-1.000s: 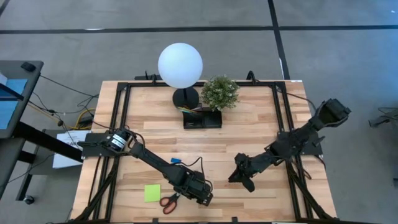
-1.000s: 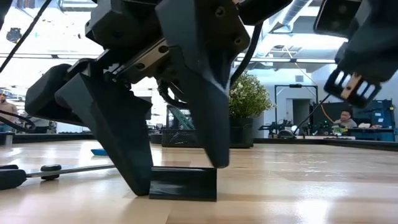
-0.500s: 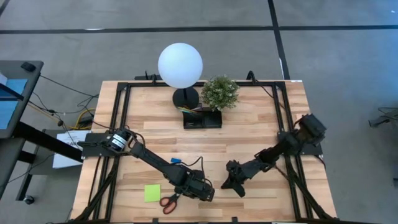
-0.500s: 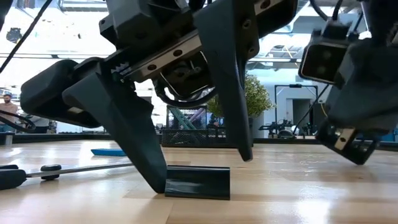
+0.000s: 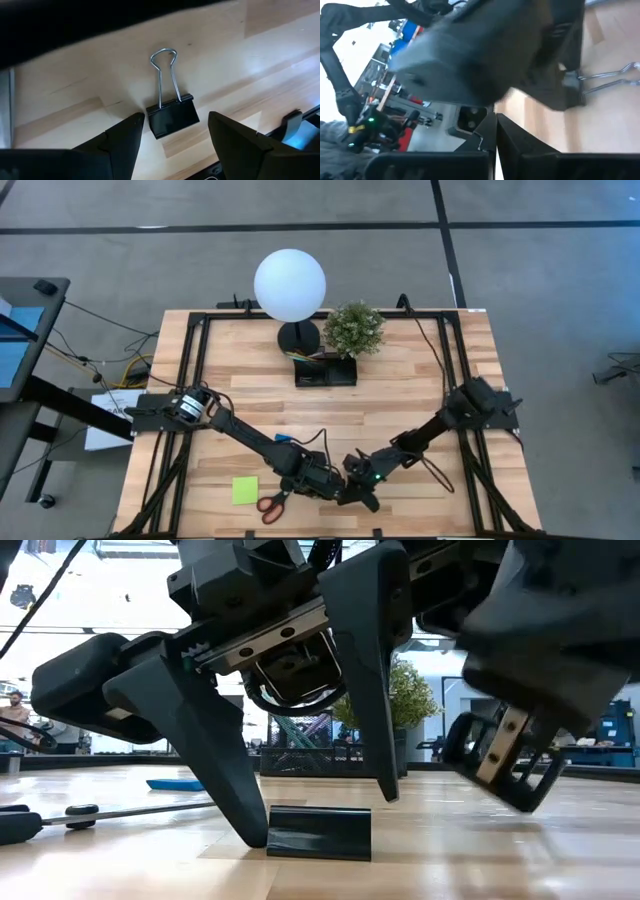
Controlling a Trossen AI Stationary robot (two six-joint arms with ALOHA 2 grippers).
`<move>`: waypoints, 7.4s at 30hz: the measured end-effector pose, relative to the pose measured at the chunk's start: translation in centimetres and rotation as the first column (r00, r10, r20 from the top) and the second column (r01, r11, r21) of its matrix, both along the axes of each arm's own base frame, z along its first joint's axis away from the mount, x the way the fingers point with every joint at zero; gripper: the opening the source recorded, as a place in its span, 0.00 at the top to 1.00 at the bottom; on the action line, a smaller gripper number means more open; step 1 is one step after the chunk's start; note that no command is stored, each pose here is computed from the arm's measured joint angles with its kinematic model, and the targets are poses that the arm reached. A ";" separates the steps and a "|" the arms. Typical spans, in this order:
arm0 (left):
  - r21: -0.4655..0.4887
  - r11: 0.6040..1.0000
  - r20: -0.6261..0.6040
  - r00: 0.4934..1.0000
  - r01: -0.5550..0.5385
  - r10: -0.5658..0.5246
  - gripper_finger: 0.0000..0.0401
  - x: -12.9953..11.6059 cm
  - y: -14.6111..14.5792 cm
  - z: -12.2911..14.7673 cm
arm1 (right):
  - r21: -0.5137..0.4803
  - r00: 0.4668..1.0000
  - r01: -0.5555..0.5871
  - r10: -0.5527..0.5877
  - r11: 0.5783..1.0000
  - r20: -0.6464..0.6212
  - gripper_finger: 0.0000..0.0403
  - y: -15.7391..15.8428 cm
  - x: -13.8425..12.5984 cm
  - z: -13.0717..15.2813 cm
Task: Pick and place office supplies into organizer
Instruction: Put the black binder clip into the black desk organizer
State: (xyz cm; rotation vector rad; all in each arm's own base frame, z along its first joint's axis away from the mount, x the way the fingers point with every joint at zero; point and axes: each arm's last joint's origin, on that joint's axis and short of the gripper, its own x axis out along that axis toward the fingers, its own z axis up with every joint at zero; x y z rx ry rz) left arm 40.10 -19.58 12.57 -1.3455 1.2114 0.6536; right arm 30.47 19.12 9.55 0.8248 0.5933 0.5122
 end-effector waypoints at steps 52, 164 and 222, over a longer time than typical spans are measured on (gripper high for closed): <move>0.248 0.944 0.317 0.902 0.219 -0.293 0.59 2.4 -4.2 10.0 | -0.223 0.926 0.321 -0.255 0.921 0.278 1.00 -8.6 -13.1 22.0; 0.455 0.871 -0.092 0.982 0.188 -0.164 0.51 -2.3 0.2 6.7 | -0.253 0.854 0.487 -0.396 0.836 0.336 1.00 -10.4 -15.0 23.0; 0.421 0.883 -0.138 0.977 0.207 -0.163 0.48 -1.1 -0.3 4.5 | -0.253 0.852 0.492 -0.400 0.833 0.337 1.00 -10.5 -15.0 23.0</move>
